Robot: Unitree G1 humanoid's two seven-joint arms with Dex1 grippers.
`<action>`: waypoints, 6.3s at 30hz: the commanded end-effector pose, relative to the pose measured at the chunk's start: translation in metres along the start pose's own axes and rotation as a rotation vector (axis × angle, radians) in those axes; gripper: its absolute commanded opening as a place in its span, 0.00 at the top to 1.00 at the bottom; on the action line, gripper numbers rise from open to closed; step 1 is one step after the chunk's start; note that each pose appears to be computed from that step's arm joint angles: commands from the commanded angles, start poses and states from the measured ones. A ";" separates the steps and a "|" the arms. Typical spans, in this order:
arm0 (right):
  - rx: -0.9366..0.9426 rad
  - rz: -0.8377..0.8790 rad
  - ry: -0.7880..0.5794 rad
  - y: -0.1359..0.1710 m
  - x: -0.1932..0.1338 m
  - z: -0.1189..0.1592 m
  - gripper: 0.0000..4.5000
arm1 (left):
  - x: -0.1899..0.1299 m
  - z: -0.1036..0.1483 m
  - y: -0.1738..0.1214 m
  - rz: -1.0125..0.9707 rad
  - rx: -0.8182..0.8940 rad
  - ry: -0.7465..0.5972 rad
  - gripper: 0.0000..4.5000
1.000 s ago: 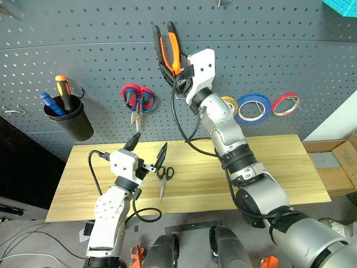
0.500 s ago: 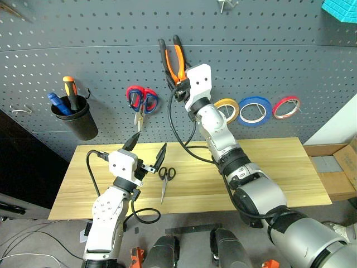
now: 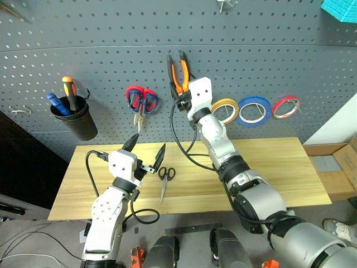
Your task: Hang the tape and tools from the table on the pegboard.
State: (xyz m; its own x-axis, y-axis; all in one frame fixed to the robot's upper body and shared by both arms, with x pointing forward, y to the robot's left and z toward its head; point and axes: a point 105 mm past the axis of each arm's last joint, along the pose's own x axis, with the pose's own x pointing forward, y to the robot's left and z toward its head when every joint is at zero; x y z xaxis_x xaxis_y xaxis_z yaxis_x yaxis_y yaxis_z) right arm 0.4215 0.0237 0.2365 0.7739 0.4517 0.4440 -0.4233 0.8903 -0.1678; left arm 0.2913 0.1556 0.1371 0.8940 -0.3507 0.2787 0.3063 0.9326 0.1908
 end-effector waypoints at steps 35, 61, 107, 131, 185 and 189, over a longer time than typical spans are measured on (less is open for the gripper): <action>0.125 0.759 0.706 0.031 -0.226 -0.054 0.01 | -0.039 -0.135 -0.045 0.020 -0.084 0.860 0.00; 0.065 0.717 0.771 0.011 -0.229 -0.062 0.00 | -0.048 -0.179 -0.043 0.247 -0.031 1.118 0.59; 0.146 0.964 0.258 0.038 -0.156 0.047 0.00 | 0.020 0.034 0.000 0.311 0.280 -0.078 0.95; 0.124 0.989 0.237 0.039 -0.151 0.050 0.00 | 0.022 0.032 0.014 0.397 0.257 -0.052 0.95; 0.124 1.005 0.180 0.047 -0.146 0.066 0.00 | -0.020 -0.134 0.076 0.409 -0.123 0.768 0.03; 0.118 1.003 0.189 0.048 -0.146 0.065 0.00 | -0.020 -0.147 0.069 0.348 -0.132 0.844 0.03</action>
State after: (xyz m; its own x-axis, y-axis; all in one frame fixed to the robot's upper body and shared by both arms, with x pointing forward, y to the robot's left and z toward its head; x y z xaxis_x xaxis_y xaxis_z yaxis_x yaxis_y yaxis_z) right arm 0.2647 -0.0050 0.2118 0.1144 0.9932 -0.0196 -0.9606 0.1055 -0.2569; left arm 0.3357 0.2435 -0.0009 0.8598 0.1065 -0.4994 -0.0664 0.9930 0.0974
